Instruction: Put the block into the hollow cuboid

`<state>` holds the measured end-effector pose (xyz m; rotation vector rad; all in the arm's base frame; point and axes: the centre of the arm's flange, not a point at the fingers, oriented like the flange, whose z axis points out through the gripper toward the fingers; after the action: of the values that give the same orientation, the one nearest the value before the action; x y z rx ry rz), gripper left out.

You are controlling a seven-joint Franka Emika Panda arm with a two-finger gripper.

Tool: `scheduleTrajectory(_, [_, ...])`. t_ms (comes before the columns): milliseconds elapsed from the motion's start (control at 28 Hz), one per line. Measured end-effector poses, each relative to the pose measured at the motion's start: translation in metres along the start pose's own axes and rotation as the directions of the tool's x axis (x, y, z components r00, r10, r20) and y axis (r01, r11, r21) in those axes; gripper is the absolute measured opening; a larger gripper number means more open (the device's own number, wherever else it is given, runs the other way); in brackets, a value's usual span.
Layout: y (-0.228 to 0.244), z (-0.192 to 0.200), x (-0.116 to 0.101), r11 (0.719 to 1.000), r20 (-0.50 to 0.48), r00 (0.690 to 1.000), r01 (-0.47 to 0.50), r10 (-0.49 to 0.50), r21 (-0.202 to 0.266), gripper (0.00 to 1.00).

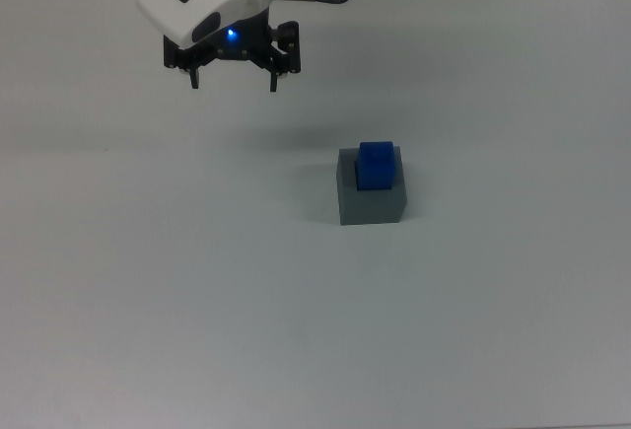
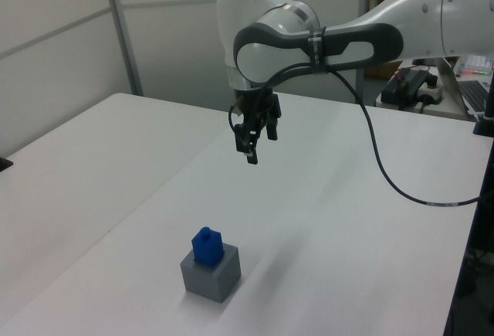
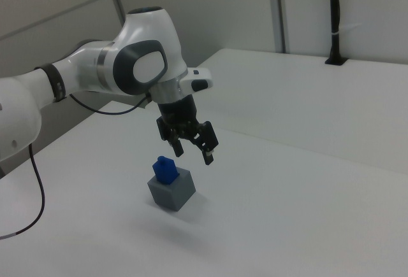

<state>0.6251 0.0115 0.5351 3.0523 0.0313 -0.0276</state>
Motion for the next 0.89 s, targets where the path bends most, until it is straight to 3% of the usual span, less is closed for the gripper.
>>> scheduleTrajectory(893, [0.011, -0.002, -0.001, 1.0, -0.003, 1.0, -0.019, 0.019, -0.003, 1.0])
